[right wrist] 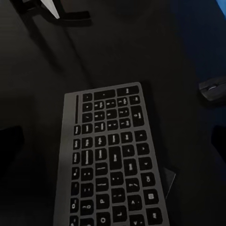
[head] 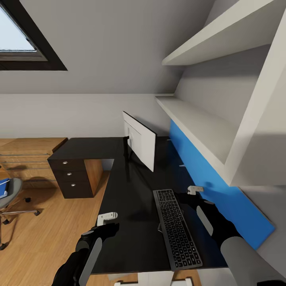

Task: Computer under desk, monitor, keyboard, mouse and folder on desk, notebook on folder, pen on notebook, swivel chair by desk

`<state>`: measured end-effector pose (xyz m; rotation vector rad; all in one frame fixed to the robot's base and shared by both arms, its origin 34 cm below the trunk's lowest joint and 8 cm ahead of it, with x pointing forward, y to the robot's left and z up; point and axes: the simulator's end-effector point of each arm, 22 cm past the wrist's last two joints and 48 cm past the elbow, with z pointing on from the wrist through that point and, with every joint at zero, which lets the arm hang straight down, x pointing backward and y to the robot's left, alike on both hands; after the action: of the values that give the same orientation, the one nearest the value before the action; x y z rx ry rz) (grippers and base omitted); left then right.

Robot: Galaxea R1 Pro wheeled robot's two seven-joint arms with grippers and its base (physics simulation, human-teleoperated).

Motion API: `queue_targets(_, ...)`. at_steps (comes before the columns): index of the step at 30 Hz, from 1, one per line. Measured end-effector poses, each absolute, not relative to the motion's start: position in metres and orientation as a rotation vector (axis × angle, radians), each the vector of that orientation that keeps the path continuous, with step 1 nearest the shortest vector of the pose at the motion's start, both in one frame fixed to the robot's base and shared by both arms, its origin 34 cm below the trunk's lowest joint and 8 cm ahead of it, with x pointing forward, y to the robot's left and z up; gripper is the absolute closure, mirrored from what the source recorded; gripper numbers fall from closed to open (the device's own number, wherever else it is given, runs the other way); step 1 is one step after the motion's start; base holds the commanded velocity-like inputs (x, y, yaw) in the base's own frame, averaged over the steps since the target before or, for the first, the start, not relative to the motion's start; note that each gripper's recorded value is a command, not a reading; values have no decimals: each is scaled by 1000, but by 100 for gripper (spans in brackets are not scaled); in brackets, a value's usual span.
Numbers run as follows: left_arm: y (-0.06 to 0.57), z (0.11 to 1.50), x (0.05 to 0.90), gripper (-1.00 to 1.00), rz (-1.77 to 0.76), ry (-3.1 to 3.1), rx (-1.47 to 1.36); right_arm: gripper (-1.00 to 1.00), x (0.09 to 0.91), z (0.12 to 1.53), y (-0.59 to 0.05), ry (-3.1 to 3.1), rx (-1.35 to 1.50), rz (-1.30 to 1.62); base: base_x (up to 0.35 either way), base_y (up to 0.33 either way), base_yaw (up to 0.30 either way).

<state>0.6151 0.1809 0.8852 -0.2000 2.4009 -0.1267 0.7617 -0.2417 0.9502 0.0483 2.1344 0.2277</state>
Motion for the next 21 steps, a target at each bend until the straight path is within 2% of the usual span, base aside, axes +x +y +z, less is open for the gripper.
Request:
queue_targets(5,181,886,615,-100,-127,2400,-200,-100,761,951,-242,2134,48,229,142,-1,2)
queue_targets(13,181,885,615,-100,-126,2400,-200,-100,765,956,-246,2101,46,219,28,0,0)
queue_targets(21,181,885,615,-100,-126,2400,-201,-100,768,960,-246,2078,43,217,101,0,0)
